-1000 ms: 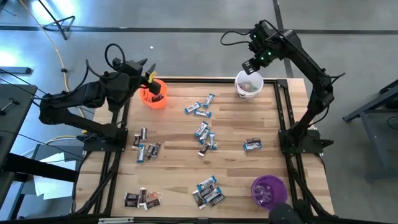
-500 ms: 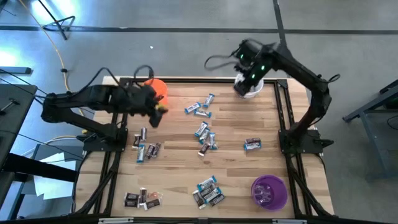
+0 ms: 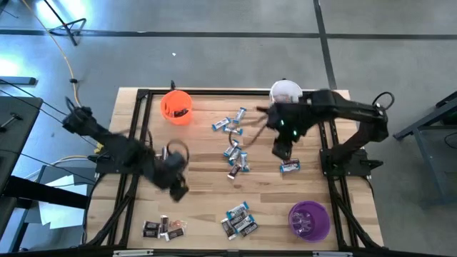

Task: Sort candy
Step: Put the orange gummy into the white bucket

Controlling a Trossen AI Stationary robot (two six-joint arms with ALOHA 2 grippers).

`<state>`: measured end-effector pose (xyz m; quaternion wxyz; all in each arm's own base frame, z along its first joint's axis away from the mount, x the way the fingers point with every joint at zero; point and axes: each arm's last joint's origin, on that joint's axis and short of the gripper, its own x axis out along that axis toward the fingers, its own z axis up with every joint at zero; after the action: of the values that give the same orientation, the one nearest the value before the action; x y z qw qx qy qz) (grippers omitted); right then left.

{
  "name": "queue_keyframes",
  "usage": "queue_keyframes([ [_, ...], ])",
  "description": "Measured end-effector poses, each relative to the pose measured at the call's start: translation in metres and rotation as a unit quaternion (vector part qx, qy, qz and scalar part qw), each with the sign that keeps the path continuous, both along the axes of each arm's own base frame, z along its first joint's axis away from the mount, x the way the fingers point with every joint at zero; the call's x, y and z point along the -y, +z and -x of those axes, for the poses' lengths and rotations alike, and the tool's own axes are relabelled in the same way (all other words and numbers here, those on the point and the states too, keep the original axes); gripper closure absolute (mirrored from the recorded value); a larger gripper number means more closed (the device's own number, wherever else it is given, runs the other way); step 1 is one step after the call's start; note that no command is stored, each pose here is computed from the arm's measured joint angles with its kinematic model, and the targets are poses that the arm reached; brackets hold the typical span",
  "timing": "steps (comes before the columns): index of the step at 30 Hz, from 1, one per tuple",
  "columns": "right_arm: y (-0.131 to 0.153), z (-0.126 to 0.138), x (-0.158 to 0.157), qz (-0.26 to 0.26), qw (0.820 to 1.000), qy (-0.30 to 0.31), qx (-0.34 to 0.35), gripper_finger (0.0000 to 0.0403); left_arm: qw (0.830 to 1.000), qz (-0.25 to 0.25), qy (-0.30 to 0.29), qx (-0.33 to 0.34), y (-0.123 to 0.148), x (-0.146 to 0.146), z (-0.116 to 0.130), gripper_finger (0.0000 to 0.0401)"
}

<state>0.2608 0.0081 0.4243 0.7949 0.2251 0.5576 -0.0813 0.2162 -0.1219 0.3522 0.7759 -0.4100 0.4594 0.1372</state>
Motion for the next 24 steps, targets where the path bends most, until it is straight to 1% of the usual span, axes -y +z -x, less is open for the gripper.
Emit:
queue_keyframes([
  [3, 0.002, 0.004, -0.023, 0.006, 1.000, 0.011, 0.002, 0.0238, 0.999, 0.001, -0.028, -0.026, -0.013, 0.030, 0.002, 0.0252],
  [6, 0.002, 0.007, -0.043, 0.006, 1.000, 0.019, 0.001, 0.0238, 0.996, -0.002, -0.072, -0.058, -0.026, 0.053, 0.004, 0.0252],
  [9, 0.002, 0.009, -0.057, 0.011, 1.000, 0.001, 0.004, 0.0238, 0.989, 0.000, -0.113, -0.094, -0.040, 0.071, 0.005, 0.0252],
  [12, 0.003, 0.011, -0.068, 0.017, 0.999, -0.023, 0.015, 0.0238, 0.981, -0.020, -0.157, -0.114, -0.051, 0.083, 0.006, 0.0252],
  [15, 0.003, 0.013, -0.076, 0.028, 0.998, -0.051, 0.023, 0.0238, 0.969, -0.057, -0.210, -0.120, -0.061, 0.089, 0.005, 0.0252],
  [17, 0.003, 0.014, -0.079, 0.032, 0.996, -0.075, 0.028, 0.0238, 0.956, -0.087, -0.256, -0.118, -0.066, 0.093, 0.006, 0.0252],
  [18, 0.003, 0.015, -0.081, 0.034, 0.995, -0.086, 0.032, 0.0238, 0.946, -0.104, -0.286, -0.113, -0.068, 0.096, 0.006, 0.0252],
  [20, 0.003, 0.016, -0.084, 0.033, 0.993, -0.110, 0.038, 0.0238, 0.920, -0.139, -0.352, -0.100, -0.073, 0.102, 0.009, 0.0252],
  [22, 0.004, 0.017, -0.088, 0.030, 0.990, -0.132, 0.044, 0.0238, 0.894, -0.167, -0.407, -0.090, -0.077, 0.110, 0.014, 0.0252],
  [23, 0.004, 0.017, -0.089, 0.028, 0.988, -0.141, 0.048, 0.0238, 0.883, -0.178, -0.425, -0.088, -0.080, 0.113, 0.015, 0.0252],
  [24, 0.004, 0.017, -0.091, 0.025, 0.987, -0.149, 0.051, 0.0238, 0.876, -0.185, -0.436, -0.090, -0.083, 0.117, 0.016, 0.0252],
])
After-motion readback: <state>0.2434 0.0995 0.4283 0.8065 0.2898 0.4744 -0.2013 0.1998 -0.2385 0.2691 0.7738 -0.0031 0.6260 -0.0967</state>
